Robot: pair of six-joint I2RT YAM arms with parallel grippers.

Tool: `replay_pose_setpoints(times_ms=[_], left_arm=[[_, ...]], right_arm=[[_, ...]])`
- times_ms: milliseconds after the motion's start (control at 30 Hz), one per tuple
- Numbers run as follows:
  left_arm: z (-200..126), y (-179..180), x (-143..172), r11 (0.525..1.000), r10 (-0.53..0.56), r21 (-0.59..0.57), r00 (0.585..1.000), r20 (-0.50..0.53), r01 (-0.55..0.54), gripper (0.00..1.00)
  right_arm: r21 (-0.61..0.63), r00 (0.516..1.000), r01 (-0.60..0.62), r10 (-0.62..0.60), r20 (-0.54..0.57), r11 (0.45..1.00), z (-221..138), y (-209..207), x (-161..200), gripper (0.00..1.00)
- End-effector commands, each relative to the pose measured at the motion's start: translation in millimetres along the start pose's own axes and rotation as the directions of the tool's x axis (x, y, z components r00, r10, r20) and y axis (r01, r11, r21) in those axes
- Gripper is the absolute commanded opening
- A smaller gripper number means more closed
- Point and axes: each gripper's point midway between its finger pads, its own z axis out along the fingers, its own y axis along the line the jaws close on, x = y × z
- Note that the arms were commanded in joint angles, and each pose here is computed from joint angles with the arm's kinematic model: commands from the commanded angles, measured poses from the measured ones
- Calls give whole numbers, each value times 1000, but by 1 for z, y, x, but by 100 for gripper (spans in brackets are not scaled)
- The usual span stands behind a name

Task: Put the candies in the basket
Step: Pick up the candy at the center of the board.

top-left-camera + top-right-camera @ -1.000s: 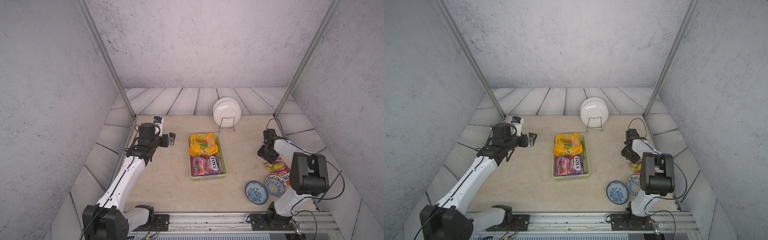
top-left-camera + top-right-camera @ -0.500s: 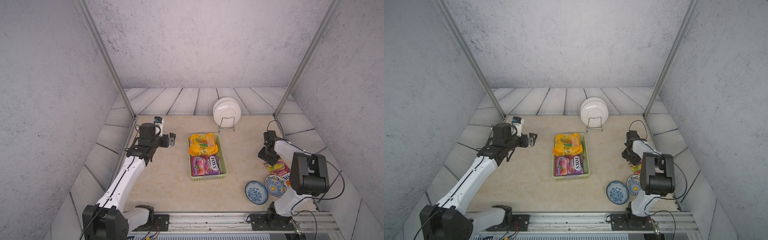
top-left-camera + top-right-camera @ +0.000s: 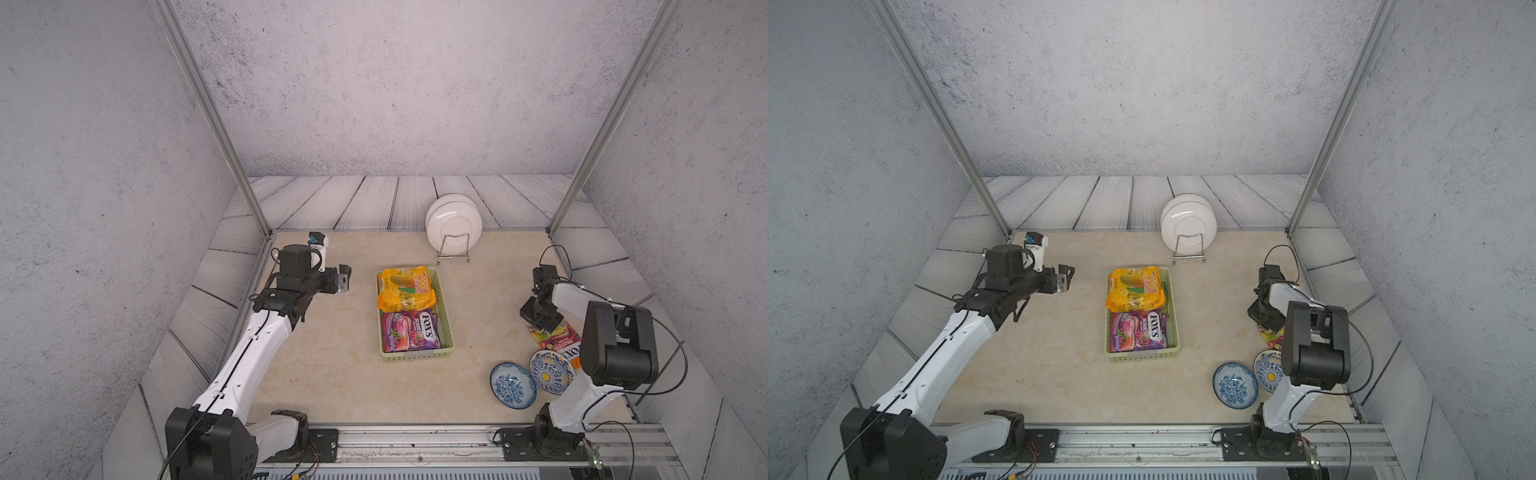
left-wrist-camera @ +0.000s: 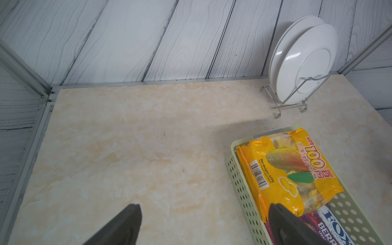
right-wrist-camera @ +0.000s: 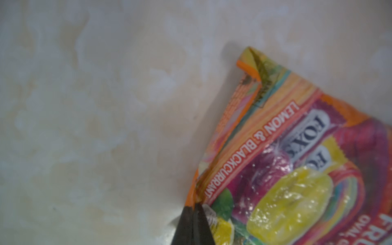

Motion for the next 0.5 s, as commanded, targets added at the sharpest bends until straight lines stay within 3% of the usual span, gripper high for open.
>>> replay_pose_setpoints(times_ms=[0,267,467], left_arm=[[0,-2,-8,1000,12,-10,1000,9,-12,100],[3,-1,-7,1000,10,-14,1000,6,-10,100],[1,9,-9,999,7,-45,1000,17,-6,100]], right_arm=[[-31,999,10,-11,-48,999,8,6,10,0],[-188,997,64,-71,-27,980,-33,33,6,0],[-320,980,199,-188,64,926,-83,57,15,0]])
